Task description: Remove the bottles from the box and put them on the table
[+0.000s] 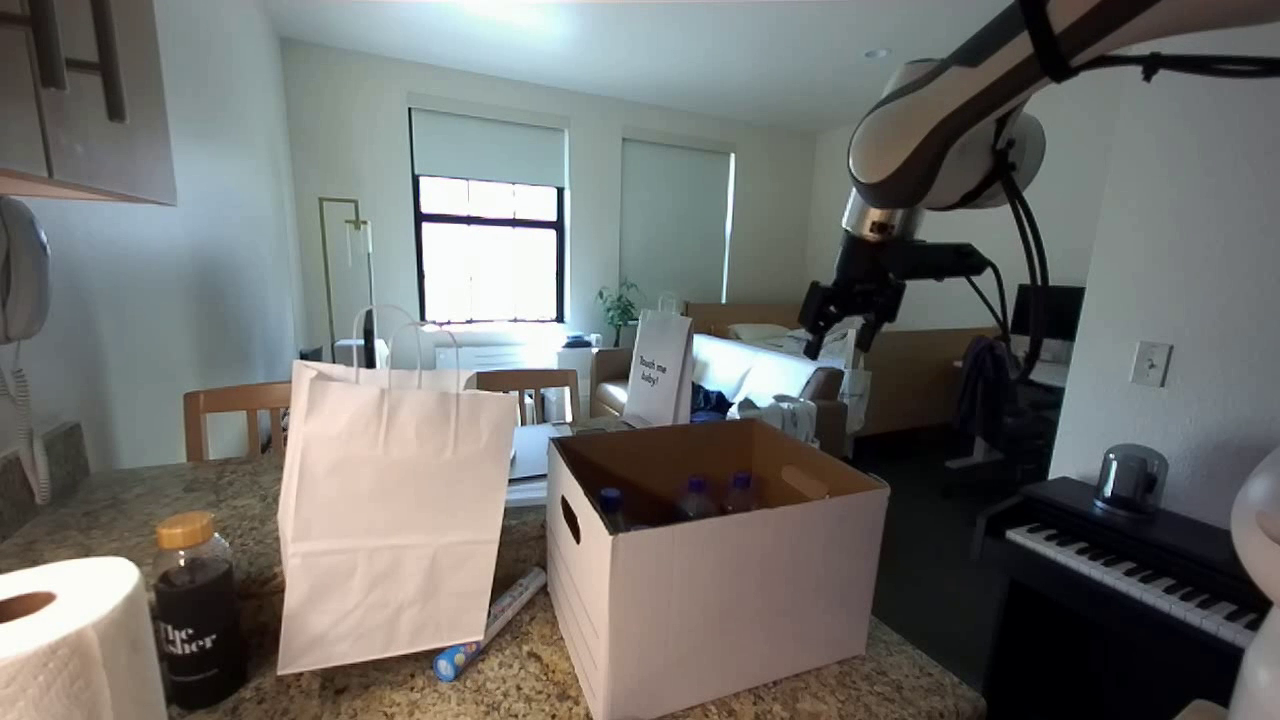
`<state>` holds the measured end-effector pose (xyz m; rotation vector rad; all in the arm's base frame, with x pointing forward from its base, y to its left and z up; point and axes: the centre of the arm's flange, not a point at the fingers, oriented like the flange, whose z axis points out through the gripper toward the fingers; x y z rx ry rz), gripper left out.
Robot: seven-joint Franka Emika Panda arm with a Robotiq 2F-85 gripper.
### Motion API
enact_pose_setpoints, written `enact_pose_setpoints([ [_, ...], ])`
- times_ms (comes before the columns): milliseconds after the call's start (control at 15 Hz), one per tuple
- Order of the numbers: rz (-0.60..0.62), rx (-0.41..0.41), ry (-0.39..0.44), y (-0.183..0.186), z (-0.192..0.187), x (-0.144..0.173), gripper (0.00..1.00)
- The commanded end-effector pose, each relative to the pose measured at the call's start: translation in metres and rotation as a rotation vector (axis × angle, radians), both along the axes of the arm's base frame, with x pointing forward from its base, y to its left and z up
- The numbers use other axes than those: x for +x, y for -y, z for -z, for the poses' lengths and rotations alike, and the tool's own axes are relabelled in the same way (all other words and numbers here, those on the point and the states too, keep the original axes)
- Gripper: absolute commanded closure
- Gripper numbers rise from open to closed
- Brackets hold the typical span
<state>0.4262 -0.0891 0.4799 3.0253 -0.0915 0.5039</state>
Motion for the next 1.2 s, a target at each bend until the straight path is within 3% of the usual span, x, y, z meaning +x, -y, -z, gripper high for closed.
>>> enact_pose_setpoints([
  [0, -0.134, -0.121, -0.083, -0.045, -0.021, 0.047, 0.00],
  [200, -0.235, -0.211, -0.124, -0.093, -0.011, 0.077, 0.00],
  [400, -0.282, -0.246, -0.173, -0.120, 0.027, 0.097, 0.00],
  [667, -0.340, -0.271, -0.306, -0.122, 0.070, 0.108, 0.00],
  [1133, -0.333, -0.245, -0.294, -0.119, 0.074, 0.099, 0.00],
])
